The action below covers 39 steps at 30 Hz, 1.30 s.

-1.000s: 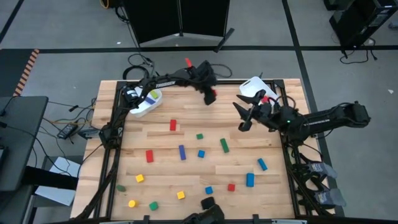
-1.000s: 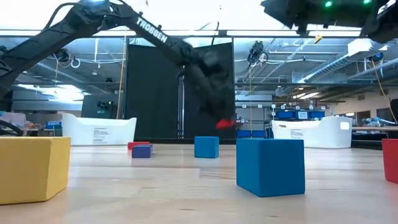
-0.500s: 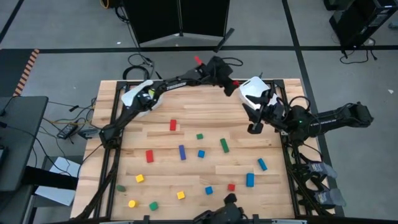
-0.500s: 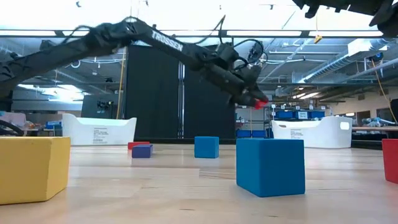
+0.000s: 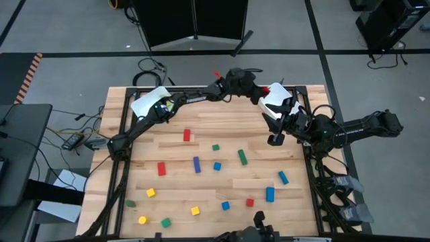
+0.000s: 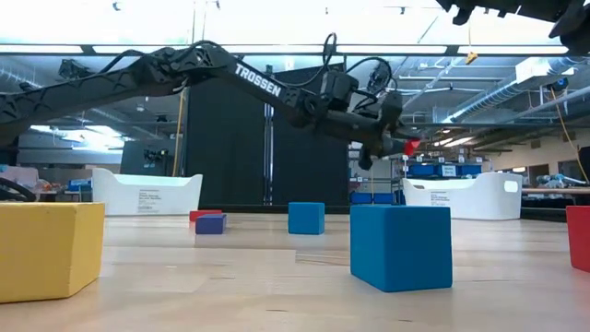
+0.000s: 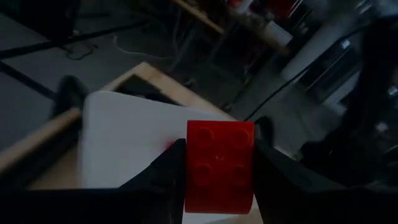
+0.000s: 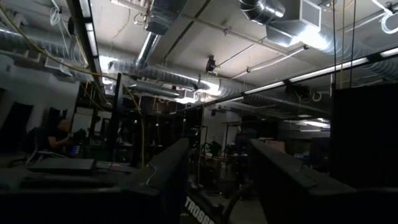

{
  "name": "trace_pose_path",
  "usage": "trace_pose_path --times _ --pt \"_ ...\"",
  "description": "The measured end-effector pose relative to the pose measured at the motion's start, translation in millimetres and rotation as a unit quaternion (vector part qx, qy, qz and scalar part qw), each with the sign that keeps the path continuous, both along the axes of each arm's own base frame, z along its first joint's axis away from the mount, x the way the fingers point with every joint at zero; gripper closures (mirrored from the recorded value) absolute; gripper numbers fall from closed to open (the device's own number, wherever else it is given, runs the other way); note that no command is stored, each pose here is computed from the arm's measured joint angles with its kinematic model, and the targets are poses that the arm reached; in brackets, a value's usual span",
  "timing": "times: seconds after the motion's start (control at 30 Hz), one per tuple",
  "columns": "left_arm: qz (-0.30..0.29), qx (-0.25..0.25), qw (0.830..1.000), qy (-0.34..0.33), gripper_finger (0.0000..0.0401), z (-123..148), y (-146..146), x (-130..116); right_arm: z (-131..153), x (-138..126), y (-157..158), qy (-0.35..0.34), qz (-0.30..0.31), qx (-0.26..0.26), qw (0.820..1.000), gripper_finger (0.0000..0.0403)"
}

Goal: Sort blocks by size
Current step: Put the small red game piece into the right white bin, then put the large green block into the left white bin

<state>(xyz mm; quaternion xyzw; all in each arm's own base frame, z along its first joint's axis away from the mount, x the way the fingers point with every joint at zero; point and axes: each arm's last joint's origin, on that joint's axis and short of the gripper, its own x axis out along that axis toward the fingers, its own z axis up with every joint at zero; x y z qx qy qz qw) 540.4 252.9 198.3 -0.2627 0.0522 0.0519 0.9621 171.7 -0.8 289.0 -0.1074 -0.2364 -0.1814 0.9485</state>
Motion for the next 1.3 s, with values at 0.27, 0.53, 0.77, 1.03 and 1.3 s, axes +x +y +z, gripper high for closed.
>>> trace_pose_path --times 0.27,0.53,0.77,1.03,1.3 --pt "0.082 0.099 0.992 -0.004 0.0255 -13 -17 14 0 0 2 0.0 0.006 -0.003 1.0 0.0226" --pt "0.107 0.15 0.983 -0.011 0.0255 -26 -28 22 0 0 2 -0.001 0.006 -0.004 1.0 0.0226" --pt "0.111 0.144 0.983 0.005 0.0255 -46 -30 25 0 0 2 0.0 0.006 -0.004 1.0 0.0226" --pt "0.135 0.146 0.98 0.006 0.0176 -45 -29 25 0 0 2 0.003 0.004 -0.008 1.0 0.0226" --pt "0.137 0.144 0.98 0.005 0.0106 -44 -29 24 -1 0 2 0.006 0.003 -0.009 1.0 0.0226"
